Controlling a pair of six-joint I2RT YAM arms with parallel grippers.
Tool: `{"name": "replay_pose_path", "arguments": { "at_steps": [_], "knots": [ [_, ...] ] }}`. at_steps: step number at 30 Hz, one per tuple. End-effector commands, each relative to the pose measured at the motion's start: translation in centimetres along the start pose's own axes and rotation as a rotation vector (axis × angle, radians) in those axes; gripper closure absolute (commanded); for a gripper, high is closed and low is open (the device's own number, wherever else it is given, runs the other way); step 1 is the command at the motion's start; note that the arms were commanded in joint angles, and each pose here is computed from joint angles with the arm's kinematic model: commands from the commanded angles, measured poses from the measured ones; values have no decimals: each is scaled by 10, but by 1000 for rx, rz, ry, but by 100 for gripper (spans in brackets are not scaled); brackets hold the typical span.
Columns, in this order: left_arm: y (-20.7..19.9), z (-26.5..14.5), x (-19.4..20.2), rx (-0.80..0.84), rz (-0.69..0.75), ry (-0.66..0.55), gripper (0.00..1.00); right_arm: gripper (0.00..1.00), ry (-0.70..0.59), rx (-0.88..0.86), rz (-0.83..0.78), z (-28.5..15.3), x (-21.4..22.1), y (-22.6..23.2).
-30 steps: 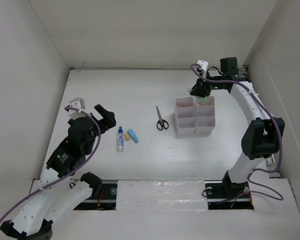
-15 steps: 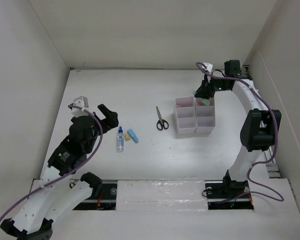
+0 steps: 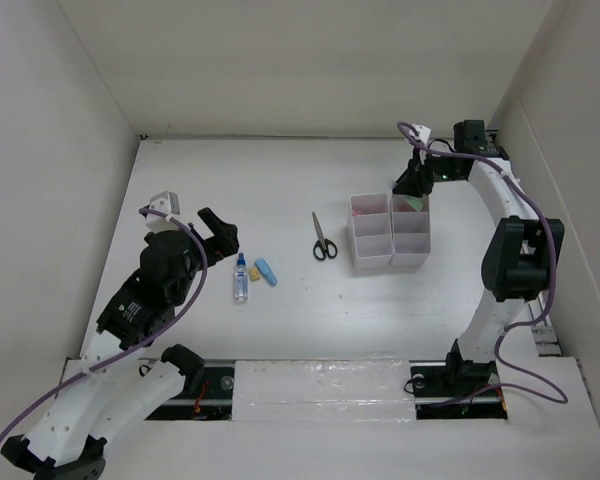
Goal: Sort the stationery into containers
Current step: Place the pen in the storage box.
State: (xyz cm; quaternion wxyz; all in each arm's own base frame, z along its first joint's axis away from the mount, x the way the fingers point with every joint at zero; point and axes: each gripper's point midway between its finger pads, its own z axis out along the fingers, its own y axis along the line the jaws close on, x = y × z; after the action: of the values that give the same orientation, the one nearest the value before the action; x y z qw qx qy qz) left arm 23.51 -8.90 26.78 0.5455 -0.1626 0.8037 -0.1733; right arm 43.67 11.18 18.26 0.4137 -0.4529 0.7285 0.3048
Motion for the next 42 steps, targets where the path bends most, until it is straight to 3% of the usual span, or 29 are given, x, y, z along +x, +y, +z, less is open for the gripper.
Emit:
{"name": "replay_pose_path", "arguments": {
  "at_steps": [1, 27, 42],
  "knots": [
    [-8, 0, -9, 30, 1, -30, 0, 100, -57, -22, -57, -2, -20, -3],
    [-9, -2, -9, 43, -2, -31, 0, 94, -60, -18, -23, -2, -13, -2],
    [-7, -1, -6, 38, 10, -24, 0, 85, -41, -8, -4, -1, -7, -5]
  ]
}}
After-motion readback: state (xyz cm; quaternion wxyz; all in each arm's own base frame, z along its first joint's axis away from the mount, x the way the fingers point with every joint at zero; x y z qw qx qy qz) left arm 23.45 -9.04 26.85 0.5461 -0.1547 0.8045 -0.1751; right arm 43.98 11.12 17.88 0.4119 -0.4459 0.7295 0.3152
